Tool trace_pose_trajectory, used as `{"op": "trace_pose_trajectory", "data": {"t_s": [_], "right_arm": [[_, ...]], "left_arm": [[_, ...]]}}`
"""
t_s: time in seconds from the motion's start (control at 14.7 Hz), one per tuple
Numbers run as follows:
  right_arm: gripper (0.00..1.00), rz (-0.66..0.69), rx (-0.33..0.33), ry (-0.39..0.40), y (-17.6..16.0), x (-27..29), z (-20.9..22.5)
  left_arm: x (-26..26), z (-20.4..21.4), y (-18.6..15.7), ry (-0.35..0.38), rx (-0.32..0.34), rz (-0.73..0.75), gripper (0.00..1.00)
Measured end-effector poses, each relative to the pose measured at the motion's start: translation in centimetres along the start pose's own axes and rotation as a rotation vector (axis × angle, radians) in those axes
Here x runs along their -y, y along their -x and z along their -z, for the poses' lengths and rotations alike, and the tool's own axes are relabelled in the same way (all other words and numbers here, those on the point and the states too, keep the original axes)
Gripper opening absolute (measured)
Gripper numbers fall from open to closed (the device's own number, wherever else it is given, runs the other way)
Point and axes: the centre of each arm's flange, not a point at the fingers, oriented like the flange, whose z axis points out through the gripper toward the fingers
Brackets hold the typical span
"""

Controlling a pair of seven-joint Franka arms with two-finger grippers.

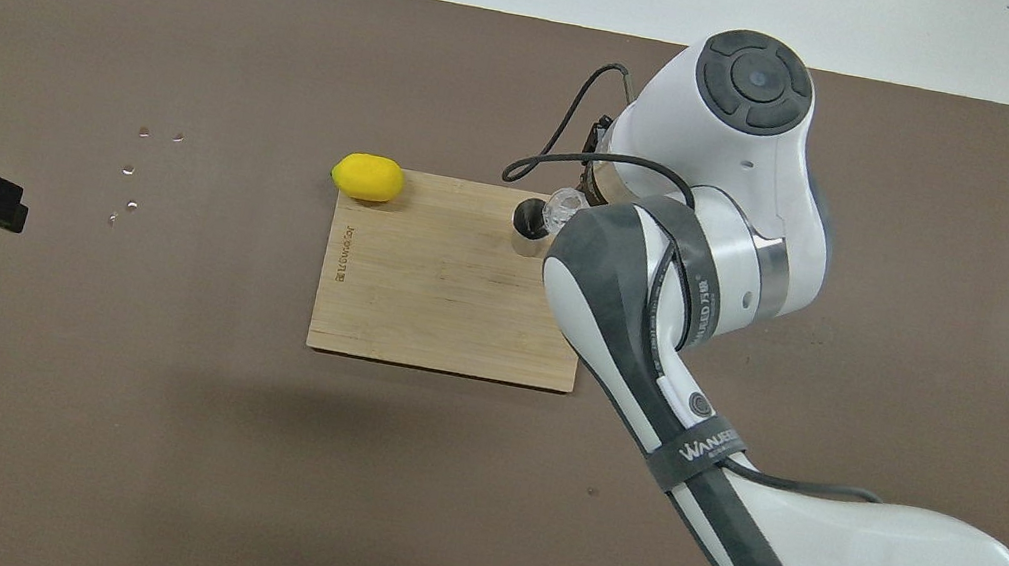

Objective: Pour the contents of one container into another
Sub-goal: 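Tilt the glass cup over the metal cup with the right gripper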

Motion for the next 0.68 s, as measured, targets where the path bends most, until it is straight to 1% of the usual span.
{"op": "trace_pose_trajectory", "data": {"t_s": [0.14, 0.48, 0.68], "right_arm": [[0.50, 0.007, -0.018, -0.004, -0.1, 0.1, 0.1], [0.50, 0.013, -0.032, -0.014, -0.1, 0.5, 0.1], [0.50, 0.046, -0.073, -0.015, 0.9, 0.3, -0.5]], "left_arm": [[0.0, 0.0, 0.0, 0.000, 0.000, -0.001, 1.00], [0.1, 0.0, 0.0, 0.000, 0.004, 0.001, 1.00], [0.1, 0.0, 0.1, 0.000, 0.005, 0.002, 1.00]]}}
